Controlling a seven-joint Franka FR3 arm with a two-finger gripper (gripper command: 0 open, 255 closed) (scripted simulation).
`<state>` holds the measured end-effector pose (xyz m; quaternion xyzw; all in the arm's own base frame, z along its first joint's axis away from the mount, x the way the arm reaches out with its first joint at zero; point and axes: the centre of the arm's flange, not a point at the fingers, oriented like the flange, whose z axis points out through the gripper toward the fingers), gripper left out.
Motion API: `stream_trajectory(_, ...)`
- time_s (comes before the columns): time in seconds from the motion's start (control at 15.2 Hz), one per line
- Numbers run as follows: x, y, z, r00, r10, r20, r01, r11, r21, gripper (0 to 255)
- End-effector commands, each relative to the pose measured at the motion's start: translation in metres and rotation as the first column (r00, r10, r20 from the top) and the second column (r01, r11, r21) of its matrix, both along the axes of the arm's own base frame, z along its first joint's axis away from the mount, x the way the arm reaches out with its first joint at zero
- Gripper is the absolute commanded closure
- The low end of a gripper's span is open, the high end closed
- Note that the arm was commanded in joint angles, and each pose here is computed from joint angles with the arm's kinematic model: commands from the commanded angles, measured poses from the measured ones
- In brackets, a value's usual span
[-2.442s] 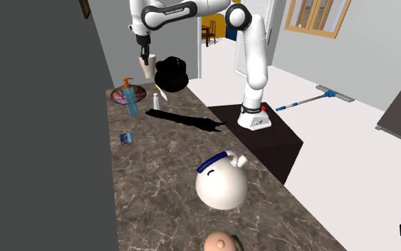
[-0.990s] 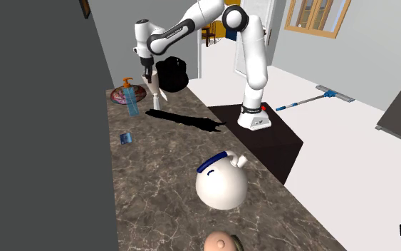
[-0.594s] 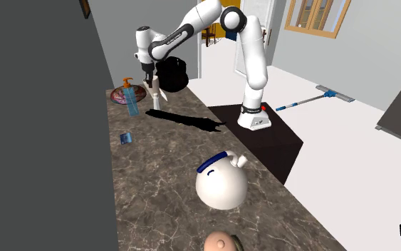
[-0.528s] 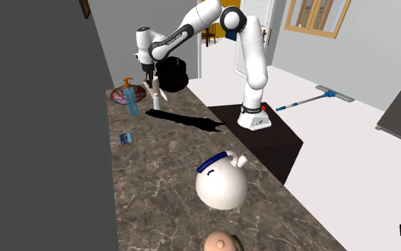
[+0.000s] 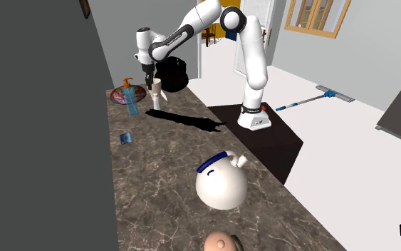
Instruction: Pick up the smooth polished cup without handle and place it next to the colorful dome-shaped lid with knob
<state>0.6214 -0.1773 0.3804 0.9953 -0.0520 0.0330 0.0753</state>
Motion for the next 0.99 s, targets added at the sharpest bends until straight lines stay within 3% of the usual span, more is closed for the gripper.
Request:
stream_trajectory(0.0,0.0,0.0,0.0,1.0,0.0,0.0,0.0,1.0,0.0,0)
stream_trajectory(0.2,0.0,0.0,0.0,1.0,0.0,0.0,0.0,1.0,0.0,0)
stream_trajectory(0.46,-0.003,0.008,0.049,1.0,0.0,0.0,0.0,1.0,0.0,0)
stream_trajectory(0.92,-0.003,0.008,0.049,1.0,0.0,0.0,0.0,1.0,0.0,0)
